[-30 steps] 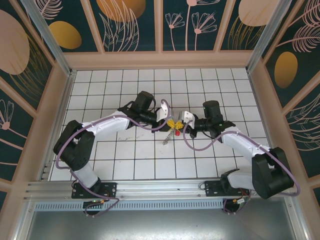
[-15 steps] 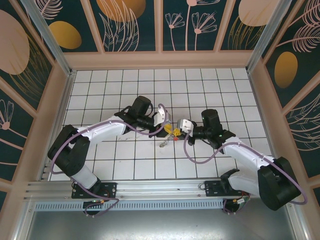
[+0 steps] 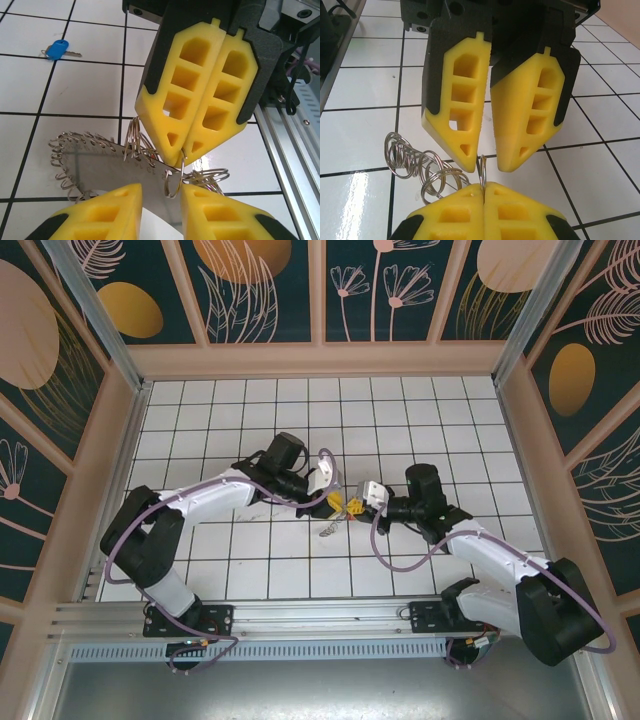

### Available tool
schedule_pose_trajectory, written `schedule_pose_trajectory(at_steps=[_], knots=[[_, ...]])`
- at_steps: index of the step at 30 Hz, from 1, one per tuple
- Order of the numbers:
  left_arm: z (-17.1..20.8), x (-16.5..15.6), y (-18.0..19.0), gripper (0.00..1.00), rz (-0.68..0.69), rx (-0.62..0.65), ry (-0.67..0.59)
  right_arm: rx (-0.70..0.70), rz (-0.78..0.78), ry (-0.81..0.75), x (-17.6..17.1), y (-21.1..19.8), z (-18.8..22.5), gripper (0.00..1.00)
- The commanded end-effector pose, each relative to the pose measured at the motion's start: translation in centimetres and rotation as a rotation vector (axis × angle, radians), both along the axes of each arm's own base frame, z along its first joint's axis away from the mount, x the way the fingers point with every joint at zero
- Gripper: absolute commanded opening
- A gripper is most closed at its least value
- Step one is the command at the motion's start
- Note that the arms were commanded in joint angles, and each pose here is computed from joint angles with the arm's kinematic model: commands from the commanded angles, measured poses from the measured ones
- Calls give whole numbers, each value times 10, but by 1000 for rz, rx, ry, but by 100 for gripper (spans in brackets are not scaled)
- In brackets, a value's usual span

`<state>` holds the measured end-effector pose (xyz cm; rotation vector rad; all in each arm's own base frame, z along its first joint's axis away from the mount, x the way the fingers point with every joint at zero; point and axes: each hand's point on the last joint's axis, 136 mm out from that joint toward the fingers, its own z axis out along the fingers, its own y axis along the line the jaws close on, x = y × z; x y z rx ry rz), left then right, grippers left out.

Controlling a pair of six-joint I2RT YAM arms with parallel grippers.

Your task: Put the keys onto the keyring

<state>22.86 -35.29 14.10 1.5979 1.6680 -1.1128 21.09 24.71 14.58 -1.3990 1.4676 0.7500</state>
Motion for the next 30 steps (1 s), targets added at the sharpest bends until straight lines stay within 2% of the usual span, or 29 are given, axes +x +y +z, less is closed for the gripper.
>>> schedule_pose_trajectory(at_steps=[1, 7, 13, 15, 19, 22, 27, 30], knots=[[7, -3, -4, 27, -56, -27, 3, 12, -7, 18, -1, -3, -3, 0], [11, -4, -8, 20, -74, -54, 3, 11, -12, 20, 2, -3, -2, 0], [13, -4, -10, 19, -84, -68, 4, 18, -13, 19, 4, -2, 1, 0], [12, -5, -10, 14, -91, -67, 10, 21, -12, 17, 4, -2, 2, 0], [12, -6, -11, 14, -94, -70, 14, 15, -15, 25, 6, -1, 1, 0], [12, -6, -12, 8, -98, -72, 11, 14, -15, 28, 7, -1, 1, 0], [16, -7, -14, 8, -106, -82, 11, 18, -20, 30, 8, 0, 2, 0], [16, -6, -15, 19, -105, -78, 7, 20, -19, 28, 9, 0, 3, 0]])
